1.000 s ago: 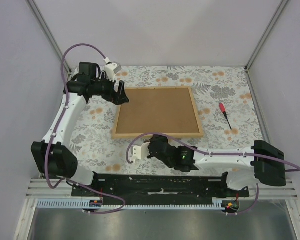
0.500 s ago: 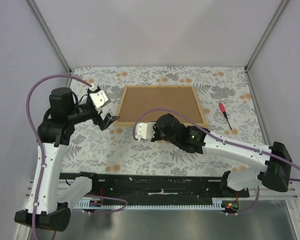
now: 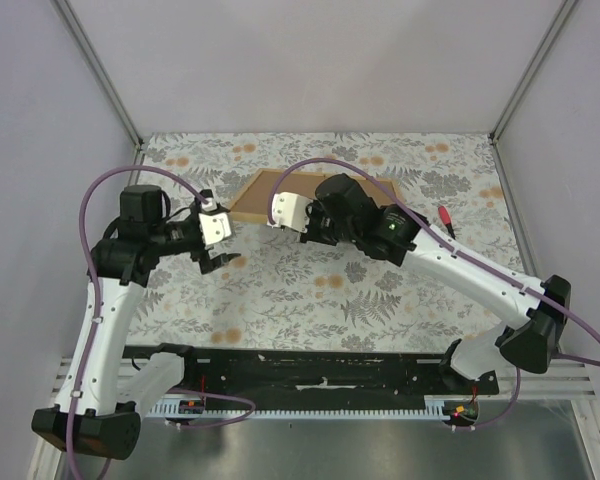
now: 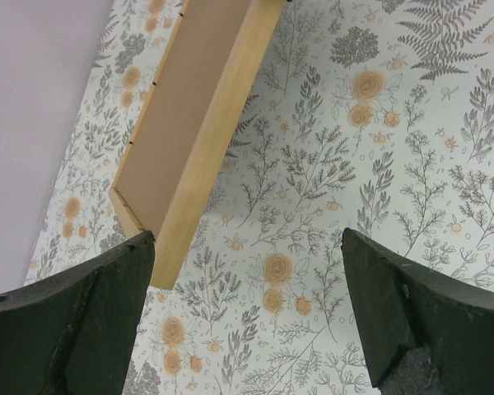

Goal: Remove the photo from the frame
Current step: Turn over the photo frame at the center of the board.

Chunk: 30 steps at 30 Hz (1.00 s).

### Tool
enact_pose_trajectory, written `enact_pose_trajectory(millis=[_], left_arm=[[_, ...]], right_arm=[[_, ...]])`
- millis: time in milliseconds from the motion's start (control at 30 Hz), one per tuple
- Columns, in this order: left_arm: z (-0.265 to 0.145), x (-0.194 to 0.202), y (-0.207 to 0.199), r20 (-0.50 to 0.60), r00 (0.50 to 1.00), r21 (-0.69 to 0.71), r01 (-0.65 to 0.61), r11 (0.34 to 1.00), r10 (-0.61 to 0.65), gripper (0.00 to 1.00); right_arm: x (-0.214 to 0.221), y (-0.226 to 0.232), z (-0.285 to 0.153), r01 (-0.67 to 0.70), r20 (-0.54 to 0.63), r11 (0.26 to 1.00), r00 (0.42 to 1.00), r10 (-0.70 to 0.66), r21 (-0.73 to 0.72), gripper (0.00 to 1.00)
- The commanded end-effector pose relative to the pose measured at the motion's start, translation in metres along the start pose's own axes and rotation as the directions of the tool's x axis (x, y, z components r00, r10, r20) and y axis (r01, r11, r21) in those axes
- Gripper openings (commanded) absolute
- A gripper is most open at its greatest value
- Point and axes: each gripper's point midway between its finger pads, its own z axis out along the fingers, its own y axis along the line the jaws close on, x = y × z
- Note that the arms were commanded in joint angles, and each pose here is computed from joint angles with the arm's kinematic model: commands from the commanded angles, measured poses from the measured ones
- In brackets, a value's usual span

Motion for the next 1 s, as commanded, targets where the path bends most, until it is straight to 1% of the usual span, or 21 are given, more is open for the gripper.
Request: enact_pose_trajectory(millis=[0, 133, 267, 367, 467, 533, 633, 733, 933, 967], left_arm=[[0.009, 0.002, 0.010, 0.007, 0.995, -0.015, -0.104, 0.995, 0.104, 1.00], [0.020, 0.002, 0.022, -0.009, 0.992, -0.046, -0.124, 0.991, 0.124, 1.00], [0.036, 0.007, 0.030, -0.062, 0.985, -0.068, -0.162, 0.984, 0.158, 1.00], [0.053, 0.007, 0.027, -0.094, 0.976, -0.040, -0.202, 0.979, 0.197, 0.99], [0.069, 0.011, 0.021, -0.136, 0.962, -0.002, -0.239, 0.971, 0.237, 0.95], [0.077, 0.015, 0.020, -0.171, 0.951, 0.008, -0.262, 0.965, 0.259, 0.89], [0.086, 0.019, 0.017, -0.193, 0.941, 0.012, -0.280, 0.960, 0.277, 0.69], [0.093, 0.023, 0.014, -0.208, 0.936, 0.015, -0.286, 0.958, 0.283, 0.54], [0.104, 0.027, 0.010, -0.224, 0.933, 0.001, -0.288, 0.958, 0.281, 0.41], [0.105, 0.027, 0.011, -0.227, 0.935, -0.006, -0.281, 0.960, 0.272, 0.37]], right_arm=[[-0.030, 0.004, -0.010, -0.120, 0.080, 0.990, 0.989, 0.126, -0.075, 0.00], [-0.031, 0.009, -0.009, -0.124, 0.079, 0.987, 0.988, 0.133, -0.106, 0.00], [-0.034, 0.011, -0.013, -0.122, 0.087, 0.985, 0.987, 0.134, -0.124, 0.00], [-0.038, 0.013, -0.017, -0.120, 0.097, 0.982, 0.986, 0.135, -0.142, 0.00], [-0.040, 0.009, -0.020, -0.128, 0.102, 0.981, 0.984, 0.143, -0.143, 0.00], [-0.040, 0.006, -0.021, -0.137, 0.105, 0.979, 0.983, 0.154, -0.148, 0.00], [-0.041, 0.002, -0.024, -0.145, 0.113, 0.978, 0.980, 0.163, -0.150, 0.00], [-0.041, -0.003, -0.027, -0.151, 0.118, 0.978, 0.979, 0.169, -0.144, 0.00], [-0.034, -0.012, -0.032, -0.153, 0.109, 0.982, 0.980, 0.166, -0.113, 0.00], [-0.032, -0.013, -0.033, -0.148, 0.105, 0.983, 0.982, 0.159, -0.107, 0.01]])
